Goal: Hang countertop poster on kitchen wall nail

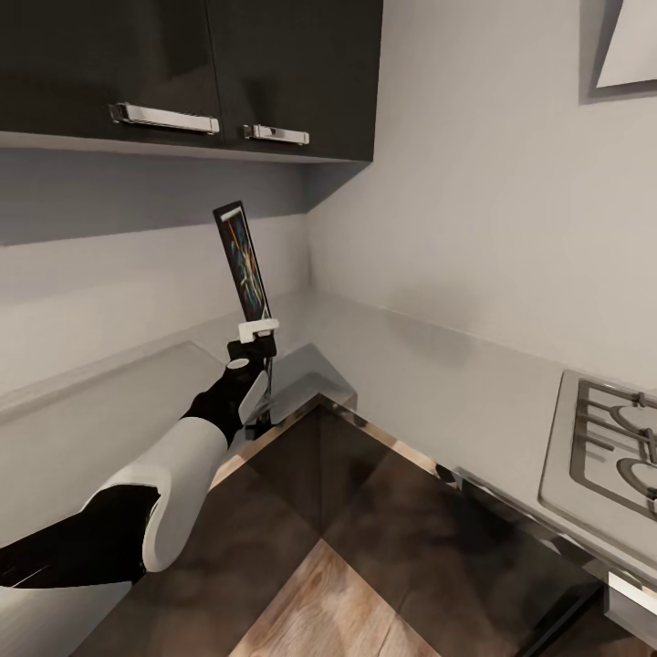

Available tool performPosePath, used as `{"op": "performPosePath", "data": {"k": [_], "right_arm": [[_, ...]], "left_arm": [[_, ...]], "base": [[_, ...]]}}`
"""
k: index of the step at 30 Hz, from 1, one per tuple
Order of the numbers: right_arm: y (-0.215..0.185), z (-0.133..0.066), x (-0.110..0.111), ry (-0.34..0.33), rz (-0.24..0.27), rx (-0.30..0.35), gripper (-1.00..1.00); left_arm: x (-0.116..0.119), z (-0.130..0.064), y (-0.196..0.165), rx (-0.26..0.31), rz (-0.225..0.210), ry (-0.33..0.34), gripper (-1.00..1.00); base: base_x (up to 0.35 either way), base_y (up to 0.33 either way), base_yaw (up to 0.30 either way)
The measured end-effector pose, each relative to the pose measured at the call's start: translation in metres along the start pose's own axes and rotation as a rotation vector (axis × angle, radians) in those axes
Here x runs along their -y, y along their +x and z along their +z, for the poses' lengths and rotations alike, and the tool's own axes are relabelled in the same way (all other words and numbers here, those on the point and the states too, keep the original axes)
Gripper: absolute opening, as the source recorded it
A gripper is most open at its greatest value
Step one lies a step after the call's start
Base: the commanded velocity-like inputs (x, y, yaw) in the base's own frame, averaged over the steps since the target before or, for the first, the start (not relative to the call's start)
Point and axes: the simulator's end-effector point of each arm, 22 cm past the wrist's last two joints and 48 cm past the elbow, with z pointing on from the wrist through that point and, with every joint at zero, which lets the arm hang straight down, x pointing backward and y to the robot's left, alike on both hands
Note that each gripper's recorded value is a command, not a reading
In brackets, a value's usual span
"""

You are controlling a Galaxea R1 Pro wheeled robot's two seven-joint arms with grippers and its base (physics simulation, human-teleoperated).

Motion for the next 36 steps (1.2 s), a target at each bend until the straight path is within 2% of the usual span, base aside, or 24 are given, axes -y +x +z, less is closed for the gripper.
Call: {"op": "performPosePath", "data": {"k": [2,3,4,16,36], "right_arm": [[0.0,0.0,0.0,0.0,0.0,0.0,1.0],[0.0,0.0,0.001,0.001,0.0,0.001,1.0],[0.0,0.0,0.001,0.001,0.0,0.002,1.0],[0.0,0.0,0.001,0.001,-0.001,0.001,1.0],[0.0,0.0,0.001,0.001,-0.001,0.001,1.0]], "left_arm": [[0.0,0.0,-0.004,0.009,-0.002,0.001,-1.0],[0.002,-0.002,-0.04,0.073,-0.027,0.01,-1.0],[0.003,-0.004,-0.053,0.094,-0.027,0.012,-1.0],[0.003,-0.004,-0.053,0.076,-0.026,0.013,-1.0],[0.003,-0.004,-0.053,0.076,-0.026,0.014,-1.0]], "base": [[0.0,0.0,0.0],[0.0,0.0,0.0],[0.0,0.0,0.0],[-0.02,0.0,0.0],[-0.314,0.0,0.0]]}}
